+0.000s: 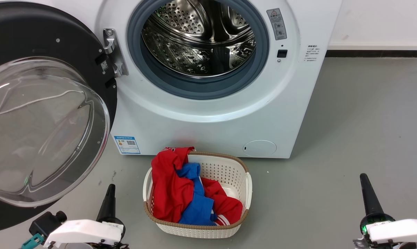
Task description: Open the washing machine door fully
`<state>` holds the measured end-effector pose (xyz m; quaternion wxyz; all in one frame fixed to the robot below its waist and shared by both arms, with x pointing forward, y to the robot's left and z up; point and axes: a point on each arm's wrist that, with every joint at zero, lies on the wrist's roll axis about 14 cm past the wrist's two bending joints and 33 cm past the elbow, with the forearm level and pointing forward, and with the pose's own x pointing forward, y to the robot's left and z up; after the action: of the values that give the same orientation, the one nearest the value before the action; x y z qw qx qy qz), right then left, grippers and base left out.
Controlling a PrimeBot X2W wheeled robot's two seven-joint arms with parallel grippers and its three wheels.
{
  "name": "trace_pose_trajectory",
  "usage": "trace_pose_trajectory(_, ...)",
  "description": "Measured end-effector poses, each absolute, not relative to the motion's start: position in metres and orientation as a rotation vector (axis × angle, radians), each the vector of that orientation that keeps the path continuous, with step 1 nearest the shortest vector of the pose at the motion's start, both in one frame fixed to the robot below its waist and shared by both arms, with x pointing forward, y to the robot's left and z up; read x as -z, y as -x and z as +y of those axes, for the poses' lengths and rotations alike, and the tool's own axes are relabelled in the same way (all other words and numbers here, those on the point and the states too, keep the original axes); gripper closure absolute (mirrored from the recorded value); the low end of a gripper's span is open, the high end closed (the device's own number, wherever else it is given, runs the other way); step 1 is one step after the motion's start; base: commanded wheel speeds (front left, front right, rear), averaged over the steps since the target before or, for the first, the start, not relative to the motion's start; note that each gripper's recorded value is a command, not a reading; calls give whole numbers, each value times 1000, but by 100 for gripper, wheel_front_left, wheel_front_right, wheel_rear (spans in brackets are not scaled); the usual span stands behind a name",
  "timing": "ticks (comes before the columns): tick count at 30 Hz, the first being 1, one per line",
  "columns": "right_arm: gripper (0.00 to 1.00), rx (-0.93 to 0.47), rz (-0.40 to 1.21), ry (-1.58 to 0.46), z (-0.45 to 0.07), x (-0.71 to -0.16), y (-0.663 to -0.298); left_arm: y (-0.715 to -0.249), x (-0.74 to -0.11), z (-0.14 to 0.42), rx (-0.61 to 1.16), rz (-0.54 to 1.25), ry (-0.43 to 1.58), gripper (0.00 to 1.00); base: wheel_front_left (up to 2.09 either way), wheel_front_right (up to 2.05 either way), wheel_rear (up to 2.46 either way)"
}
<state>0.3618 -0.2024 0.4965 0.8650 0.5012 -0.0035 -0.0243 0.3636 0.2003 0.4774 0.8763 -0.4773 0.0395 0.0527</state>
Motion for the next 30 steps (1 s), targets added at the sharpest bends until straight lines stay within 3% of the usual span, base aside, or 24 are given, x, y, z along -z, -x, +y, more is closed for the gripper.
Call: trace_pose_trajectory(30,100,35,9,-1352,-201,-499,-377,-377,-490,200,-63,50,1334,100,0,0,0)
